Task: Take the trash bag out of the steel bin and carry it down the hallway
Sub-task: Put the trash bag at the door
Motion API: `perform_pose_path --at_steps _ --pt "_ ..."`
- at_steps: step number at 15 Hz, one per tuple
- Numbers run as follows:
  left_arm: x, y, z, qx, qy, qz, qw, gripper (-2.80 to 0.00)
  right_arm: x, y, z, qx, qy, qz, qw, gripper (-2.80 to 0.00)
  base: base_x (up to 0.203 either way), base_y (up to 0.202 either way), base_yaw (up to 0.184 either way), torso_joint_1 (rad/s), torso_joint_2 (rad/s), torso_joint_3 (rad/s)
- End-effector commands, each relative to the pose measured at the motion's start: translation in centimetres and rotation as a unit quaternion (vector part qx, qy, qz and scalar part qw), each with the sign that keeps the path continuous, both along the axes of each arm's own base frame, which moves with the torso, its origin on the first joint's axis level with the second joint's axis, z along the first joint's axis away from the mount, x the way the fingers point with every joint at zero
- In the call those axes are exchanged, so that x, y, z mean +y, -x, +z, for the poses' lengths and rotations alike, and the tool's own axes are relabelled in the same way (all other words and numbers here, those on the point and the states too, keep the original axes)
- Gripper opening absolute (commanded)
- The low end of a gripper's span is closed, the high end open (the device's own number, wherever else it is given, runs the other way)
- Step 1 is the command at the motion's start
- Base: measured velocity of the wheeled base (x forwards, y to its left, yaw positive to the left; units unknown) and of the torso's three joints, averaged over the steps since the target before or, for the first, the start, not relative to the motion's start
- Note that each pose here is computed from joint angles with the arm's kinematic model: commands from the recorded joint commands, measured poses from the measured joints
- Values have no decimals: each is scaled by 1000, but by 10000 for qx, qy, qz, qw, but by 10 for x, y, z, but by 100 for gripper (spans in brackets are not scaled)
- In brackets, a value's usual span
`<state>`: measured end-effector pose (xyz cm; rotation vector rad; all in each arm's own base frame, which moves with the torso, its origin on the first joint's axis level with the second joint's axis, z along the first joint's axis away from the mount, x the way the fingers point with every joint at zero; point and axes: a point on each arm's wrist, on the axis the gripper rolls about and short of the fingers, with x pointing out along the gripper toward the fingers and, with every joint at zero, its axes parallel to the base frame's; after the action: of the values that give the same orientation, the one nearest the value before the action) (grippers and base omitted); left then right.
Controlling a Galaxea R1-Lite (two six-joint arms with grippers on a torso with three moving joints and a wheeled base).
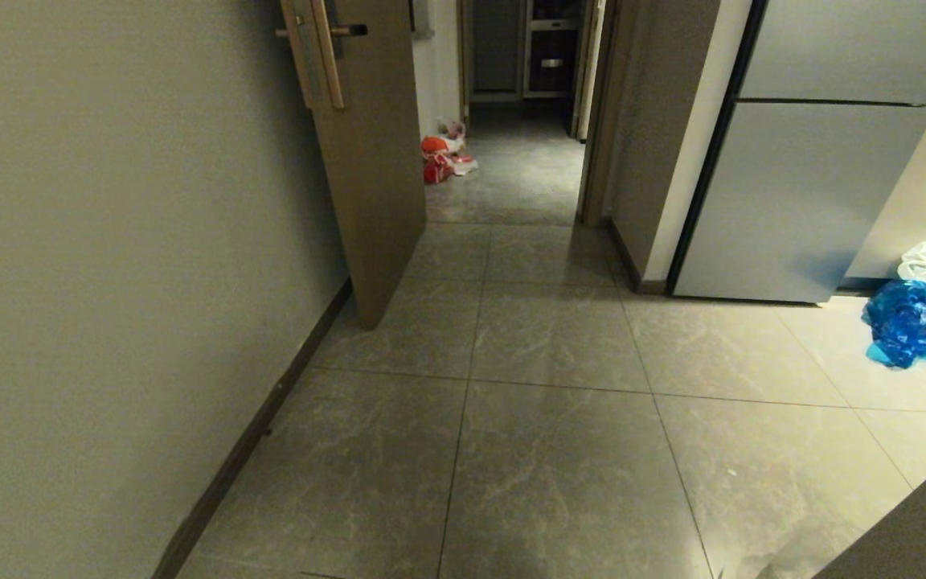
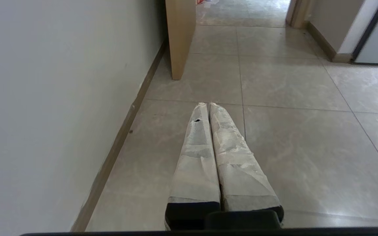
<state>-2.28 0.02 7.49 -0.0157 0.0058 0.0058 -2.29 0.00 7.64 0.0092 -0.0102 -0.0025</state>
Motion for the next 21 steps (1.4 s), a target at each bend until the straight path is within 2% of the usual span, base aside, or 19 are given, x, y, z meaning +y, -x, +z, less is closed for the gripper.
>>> perform_pose_path --at_steps 1,21 --pt "0 0 0 9 -2 2 10000 -280 0 0 -1 5 0 -3 10000 -280 192 0 1 2 11 1" --pt "0 0 0 9 13 -4 10000 -280 0 0 -1 5 0 2 10000 -280 191 0 1 5 1 1"
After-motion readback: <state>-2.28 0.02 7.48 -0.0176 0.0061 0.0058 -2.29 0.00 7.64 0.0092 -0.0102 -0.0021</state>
